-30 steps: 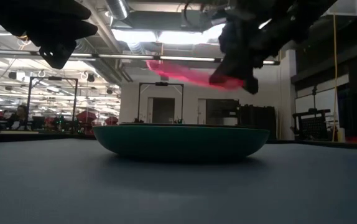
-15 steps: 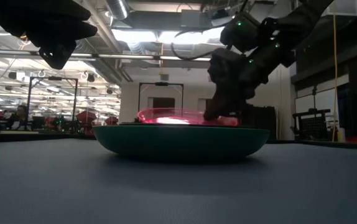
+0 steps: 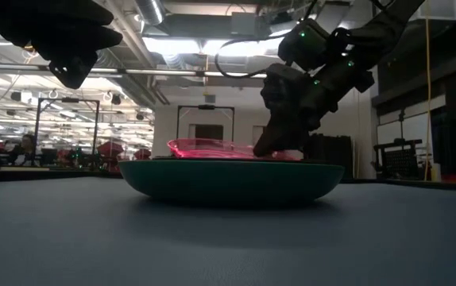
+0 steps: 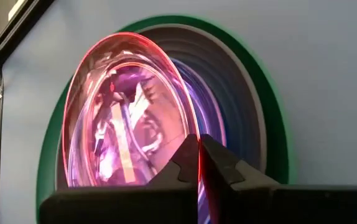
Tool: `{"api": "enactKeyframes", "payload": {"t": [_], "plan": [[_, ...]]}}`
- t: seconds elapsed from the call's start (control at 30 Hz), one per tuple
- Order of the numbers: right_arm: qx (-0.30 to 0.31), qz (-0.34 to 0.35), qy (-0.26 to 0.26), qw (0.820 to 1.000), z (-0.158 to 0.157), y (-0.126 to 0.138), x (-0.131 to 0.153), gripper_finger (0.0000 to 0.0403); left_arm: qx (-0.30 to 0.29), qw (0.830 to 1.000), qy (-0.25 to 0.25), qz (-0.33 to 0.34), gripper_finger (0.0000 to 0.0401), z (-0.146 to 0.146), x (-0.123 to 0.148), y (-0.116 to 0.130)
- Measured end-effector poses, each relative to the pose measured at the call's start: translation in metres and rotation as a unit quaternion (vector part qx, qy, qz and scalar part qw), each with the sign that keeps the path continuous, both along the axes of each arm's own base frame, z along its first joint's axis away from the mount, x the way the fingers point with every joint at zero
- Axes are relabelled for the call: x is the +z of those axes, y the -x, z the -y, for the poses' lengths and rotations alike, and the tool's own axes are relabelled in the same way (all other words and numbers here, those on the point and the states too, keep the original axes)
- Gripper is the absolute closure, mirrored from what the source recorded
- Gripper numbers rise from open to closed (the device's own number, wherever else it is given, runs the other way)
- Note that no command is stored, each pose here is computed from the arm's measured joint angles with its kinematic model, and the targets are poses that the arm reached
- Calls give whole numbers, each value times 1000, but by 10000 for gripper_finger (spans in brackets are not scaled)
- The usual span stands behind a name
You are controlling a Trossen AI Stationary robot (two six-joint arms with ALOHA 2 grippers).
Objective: Stack plastic plates
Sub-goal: Stack the light pink plate on top of the blue plate, then return to Home Position
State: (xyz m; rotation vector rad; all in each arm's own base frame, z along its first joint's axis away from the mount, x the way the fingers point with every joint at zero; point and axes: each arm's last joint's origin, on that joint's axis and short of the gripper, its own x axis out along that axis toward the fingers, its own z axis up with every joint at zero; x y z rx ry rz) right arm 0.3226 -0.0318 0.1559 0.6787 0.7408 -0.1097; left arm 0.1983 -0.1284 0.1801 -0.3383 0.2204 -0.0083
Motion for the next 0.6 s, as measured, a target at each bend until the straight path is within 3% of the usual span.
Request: {"api": "enactKeyframes", "payload": {"t": [0.33, 0.6], "plan": [[5, 8, 3, 1000, 4, 1, 4, 306, -24, 1000, -9, -3, 309, 0, 0, -1], [46, 80, 85, 992, 5, 25, 60, 290, -43, 995, -80, 37, 310, -19, 19, -4]]}}
